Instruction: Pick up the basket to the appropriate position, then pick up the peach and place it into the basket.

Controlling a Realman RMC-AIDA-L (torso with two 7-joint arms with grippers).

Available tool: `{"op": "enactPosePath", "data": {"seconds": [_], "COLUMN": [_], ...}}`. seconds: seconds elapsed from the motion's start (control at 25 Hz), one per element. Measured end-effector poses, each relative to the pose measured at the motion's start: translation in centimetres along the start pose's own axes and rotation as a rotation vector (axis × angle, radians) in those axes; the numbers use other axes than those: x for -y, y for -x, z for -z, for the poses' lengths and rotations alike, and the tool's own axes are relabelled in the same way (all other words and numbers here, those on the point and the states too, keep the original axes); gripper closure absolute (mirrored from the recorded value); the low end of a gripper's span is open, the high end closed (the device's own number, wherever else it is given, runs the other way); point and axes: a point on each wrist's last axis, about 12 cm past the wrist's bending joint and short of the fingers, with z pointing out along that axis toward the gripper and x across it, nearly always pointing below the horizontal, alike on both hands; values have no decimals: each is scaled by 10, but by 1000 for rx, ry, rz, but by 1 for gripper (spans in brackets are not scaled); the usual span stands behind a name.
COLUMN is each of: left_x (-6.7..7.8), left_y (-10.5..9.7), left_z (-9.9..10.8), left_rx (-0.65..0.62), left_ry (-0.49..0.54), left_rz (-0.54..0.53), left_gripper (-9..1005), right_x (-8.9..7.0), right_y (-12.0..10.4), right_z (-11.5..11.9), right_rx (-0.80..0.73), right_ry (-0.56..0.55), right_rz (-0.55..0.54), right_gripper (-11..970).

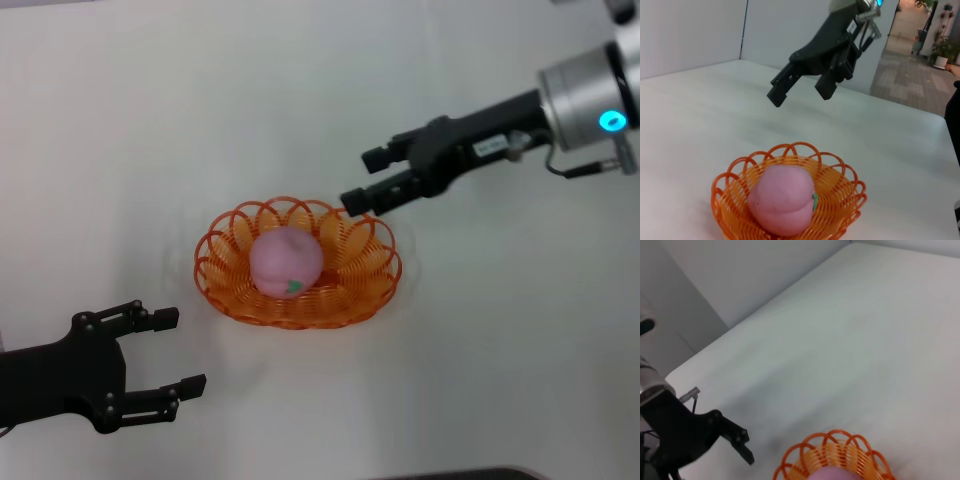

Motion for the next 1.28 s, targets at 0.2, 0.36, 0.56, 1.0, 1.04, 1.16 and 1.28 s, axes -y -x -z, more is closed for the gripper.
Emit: {"op": "enactPosePath", "data": {"seconds": [0.2,0.36,0.56,1.0,1.04,1.16,1.28], "left_x": [0,-1,-1,0,0,0,0], "left_y": [0,0,1,-1,-1,-2,-2], "left_z": [-1,-2,-2,-5,-5,-5,-4], "left_rx": [2,5,35,47,48,48,51], "left_ry": [-1,1,11,12,11,11,16], "left_rz": [9,15,22,39,41,43,45], "left_gripper": [167,167,167,167,167,167,167], "right_x": [-1,-3,-3,-9,-10,-11,-11], "right_y": [-36,-67,-95,-139,-141,-143,-145], "right_z": [8,9,9,16,16,16,16], "right_rx": [26,39,56,130,130,129,125], "right_ry": [-6,-28,-48,-93,-94,-95,-94], "right_rz": [125,198,202,246,248,253,262], "right_gripper": [14,13,13,14,14,14,14]}}
